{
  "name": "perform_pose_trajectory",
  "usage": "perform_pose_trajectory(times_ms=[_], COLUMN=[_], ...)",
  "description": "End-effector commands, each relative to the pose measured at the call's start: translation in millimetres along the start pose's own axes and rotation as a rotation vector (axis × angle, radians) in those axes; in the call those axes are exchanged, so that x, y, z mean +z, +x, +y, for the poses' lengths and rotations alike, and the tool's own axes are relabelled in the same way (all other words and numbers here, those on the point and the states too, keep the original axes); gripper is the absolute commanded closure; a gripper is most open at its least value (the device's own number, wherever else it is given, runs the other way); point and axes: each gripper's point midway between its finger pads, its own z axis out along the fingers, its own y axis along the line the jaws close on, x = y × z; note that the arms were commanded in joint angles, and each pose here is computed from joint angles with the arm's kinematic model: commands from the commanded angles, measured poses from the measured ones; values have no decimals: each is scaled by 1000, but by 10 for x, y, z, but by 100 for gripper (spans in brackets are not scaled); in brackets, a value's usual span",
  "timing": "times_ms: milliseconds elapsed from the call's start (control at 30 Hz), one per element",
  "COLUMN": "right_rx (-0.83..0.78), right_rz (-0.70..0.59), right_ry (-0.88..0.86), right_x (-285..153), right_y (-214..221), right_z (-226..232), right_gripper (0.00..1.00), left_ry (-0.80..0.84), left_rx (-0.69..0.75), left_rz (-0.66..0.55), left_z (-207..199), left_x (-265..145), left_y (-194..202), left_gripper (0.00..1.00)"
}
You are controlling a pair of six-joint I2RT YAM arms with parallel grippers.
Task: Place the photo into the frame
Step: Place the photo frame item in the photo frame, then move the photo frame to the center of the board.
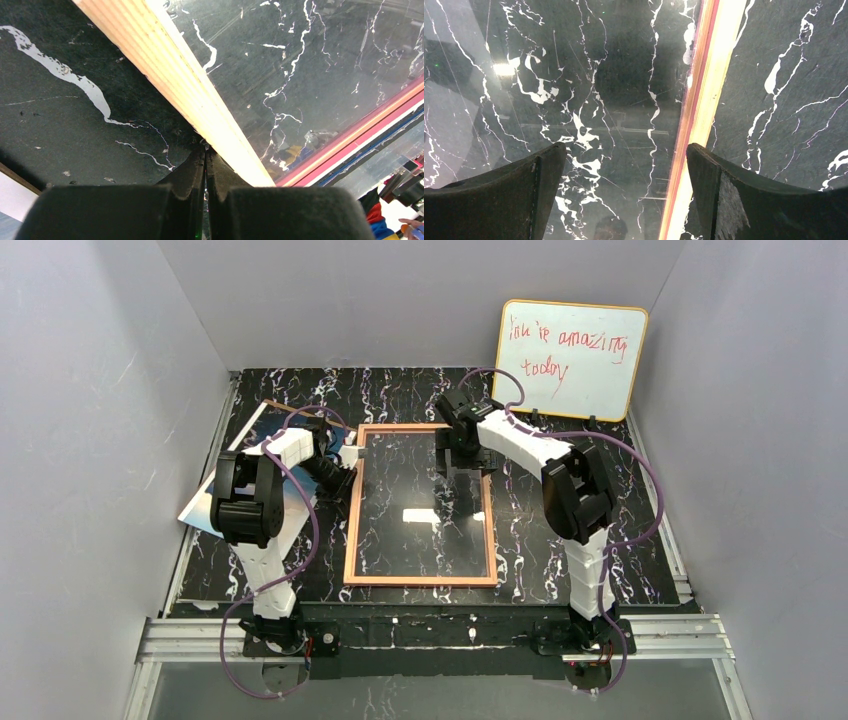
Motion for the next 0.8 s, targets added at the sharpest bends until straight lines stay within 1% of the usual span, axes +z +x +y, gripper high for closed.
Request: perform_pose_trajectory(times_ms=[0,133,267,400,500,600,667,767], right_rx=[13,42,117,179,194,215,227,226], right_rz=[-46,-56,-84,-126,-124,-98,-102,-116], right_ry=[-43,-105,-251,-396,-457,-500,-524,-553], right_x=[-109,-151,-318,-530,-630,-661,-678,-723], right_y=[-86,-100,-193,-260,-202,-84,-56,-50], right_z=[40,106,180,252,312,345,371,475], right_gripper=[1,1,1,1,1,1,1,1], left_ry=[-24,-25,-12,-19,-30,-39,-42,-52], left_rx=[17,18,14,7,14,27,39,50], left_rz=[81,81,63,33,27,29,29,11], left_z=[64,61,24,-8,-15,-33,-67,-87], left_x=[165,159,142,145,182,228,254,139], left_y=[175,174,126,-41,-165,-290,-366,-481], left_gripper=[100,100,100,100,100,100,100,100])
